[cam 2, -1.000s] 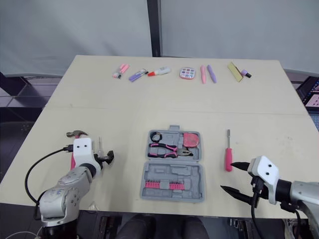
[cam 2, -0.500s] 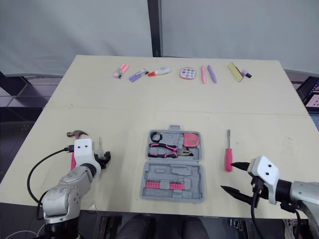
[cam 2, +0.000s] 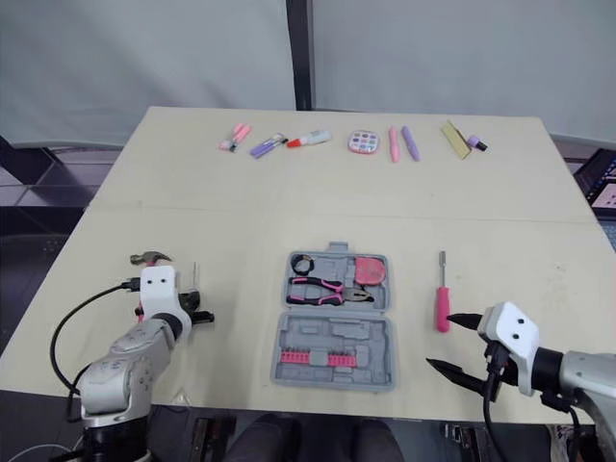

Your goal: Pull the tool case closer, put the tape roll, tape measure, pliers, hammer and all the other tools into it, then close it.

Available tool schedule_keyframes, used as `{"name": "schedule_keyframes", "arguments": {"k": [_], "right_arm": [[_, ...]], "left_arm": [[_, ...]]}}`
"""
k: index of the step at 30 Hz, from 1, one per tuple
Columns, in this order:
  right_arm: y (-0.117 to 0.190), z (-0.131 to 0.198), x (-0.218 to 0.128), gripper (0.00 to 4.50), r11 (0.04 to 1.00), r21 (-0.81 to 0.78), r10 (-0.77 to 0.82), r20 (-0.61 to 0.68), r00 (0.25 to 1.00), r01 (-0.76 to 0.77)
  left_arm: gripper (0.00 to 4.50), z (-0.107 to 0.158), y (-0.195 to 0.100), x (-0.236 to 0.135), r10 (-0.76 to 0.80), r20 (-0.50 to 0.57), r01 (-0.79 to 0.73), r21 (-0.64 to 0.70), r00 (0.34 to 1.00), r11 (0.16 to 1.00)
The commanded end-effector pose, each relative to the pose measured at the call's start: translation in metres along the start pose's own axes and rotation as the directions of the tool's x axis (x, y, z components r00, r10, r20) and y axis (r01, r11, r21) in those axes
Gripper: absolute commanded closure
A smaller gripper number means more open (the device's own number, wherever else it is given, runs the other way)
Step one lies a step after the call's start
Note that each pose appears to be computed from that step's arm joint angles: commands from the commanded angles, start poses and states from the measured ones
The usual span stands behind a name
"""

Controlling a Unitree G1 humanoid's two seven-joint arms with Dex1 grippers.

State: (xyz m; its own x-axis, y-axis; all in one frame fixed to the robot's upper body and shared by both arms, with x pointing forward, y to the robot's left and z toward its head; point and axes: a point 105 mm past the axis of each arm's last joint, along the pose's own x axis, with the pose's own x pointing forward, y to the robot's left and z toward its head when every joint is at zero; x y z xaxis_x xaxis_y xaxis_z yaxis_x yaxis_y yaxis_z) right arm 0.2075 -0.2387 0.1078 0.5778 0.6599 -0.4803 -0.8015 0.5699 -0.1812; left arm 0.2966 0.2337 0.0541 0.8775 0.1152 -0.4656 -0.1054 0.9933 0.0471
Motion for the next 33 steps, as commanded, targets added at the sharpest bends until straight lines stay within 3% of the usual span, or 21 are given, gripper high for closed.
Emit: {"name": "schedule_keyframes", "arguments": {"k": [1,6,10,13,21,27,33], "right_arm": [[-0.004,0.009,-0.003,0.0,0.999,-0.034,-0.022,0.036,0.999,0.023],[-0.006,0.009,0.0,0.0,0.999,-0.036,-0.017,0.042,0.999,0.018],[-0.008,0.011,0.005,0.0,0.999,-0.041,-0.012,0.06,0.998,0.015],[-0.007,0.012,0.006,0.0,0.999,-0.044,-0.005,0.072,0.997,0.008],[0.003,0.014,0.009,0.0,0.995,-0.09,0.061,0.087,0.994,-0.053],[0.011,0.017,0.011,0.0,0.99,-0.098,0.118,0.123,0.985,-0.106],[0.014,0.018,0.013,0.0,0.987,-0.105,0.136,0.128,0.982,-0.123]], "left_arm": [[4.46,0.023,0.007,-0.007,-0.089,0.078,0.08,0.108,0.993,0.991],[4.46,0.051,-0.005,-0.014,-0.306,0.091,0.267,0.3,0.948,0.916],[4.46,0.065,-0.035,-0.026,-0.558,-0.016,0.478,0.537,0.829,0.695],[4.46,0.066,-0.049,-0.031,-0.657,-0.113,0.565,0.629,0.746,0.533],[4.46,0.066,-0.089,-0.047,-0.783,-0.308,0.682,0.706,0.54,0.193],[4.46,0.065,-0.117,-0.056,-0.815,-0.372,0.726,0.682,0.443,0.084],[4.46,0.062,-0.138,-0.064,-0.818,-0.419,0.735,0.678,0.394,0.007]]}}
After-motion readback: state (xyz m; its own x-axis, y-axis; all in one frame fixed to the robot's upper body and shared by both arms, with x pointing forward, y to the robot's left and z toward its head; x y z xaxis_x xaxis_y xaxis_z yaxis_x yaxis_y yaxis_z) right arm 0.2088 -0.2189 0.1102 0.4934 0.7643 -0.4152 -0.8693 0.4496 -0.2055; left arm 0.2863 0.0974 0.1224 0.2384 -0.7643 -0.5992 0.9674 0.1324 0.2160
